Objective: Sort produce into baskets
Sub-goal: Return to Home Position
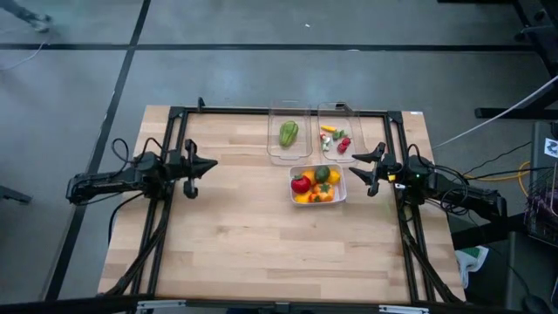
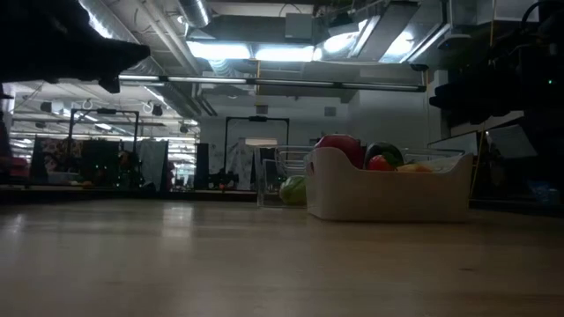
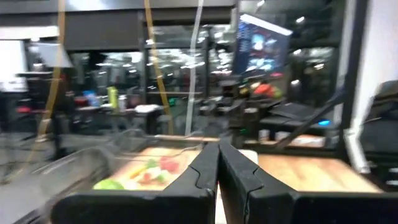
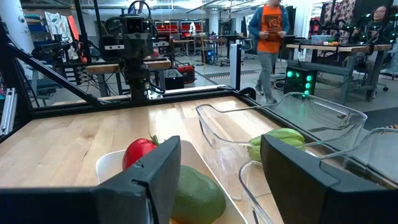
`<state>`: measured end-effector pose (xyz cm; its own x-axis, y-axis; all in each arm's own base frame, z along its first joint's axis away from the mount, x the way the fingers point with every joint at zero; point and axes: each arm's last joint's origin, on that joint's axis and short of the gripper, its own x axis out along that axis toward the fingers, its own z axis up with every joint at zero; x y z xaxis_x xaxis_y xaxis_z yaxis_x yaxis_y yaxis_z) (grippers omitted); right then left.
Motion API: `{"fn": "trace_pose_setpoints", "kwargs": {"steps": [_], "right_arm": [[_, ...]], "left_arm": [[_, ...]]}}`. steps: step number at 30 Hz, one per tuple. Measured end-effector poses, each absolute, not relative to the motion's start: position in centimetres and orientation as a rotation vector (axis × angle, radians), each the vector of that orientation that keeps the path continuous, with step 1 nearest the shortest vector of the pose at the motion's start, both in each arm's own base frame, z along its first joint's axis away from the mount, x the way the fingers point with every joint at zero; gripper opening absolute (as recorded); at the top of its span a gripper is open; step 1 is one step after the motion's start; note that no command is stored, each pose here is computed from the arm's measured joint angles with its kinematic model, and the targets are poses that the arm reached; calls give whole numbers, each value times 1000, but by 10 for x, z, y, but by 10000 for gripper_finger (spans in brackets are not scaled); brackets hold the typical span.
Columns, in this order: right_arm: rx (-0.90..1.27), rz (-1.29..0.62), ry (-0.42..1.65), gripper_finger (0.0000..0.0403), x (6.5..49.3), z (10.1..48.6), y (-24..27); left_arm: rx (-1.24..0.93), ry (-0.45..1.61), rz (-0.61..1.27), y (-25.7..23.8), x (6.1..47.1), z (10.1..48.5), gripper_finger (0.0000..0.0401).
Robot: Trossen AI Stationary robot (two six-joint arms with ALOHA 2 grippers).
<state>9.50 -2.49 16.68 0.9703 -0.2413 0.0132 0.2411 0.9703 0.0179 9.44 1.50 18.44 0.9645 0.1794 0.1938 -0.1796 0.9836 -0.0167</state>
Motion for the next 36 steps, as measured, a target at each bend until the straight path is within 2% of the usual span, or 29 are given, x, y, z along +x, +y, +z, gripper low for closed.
{"fn": "trace_pose_setpoints", "kwargs": {"steps": [7, 14, 22, 36], "right_arm": [[16, -244, -15, 218, 95, 167, -25], [16, -244, -15, 218, 95, 167, -25], [16, -244, -16, 218, 95, 167, -25], [16, -244, -17, 218, 95, 167, -25]], "left_arm": [[-4, -115, 266, 18, 95, 177, 5], [-130, -48, 264, 18, 96, 169, 5], [-22, -30, 266, 18, 96, 169, 5], [-24, -31, 266, 18, 96, 169, 5]]}}
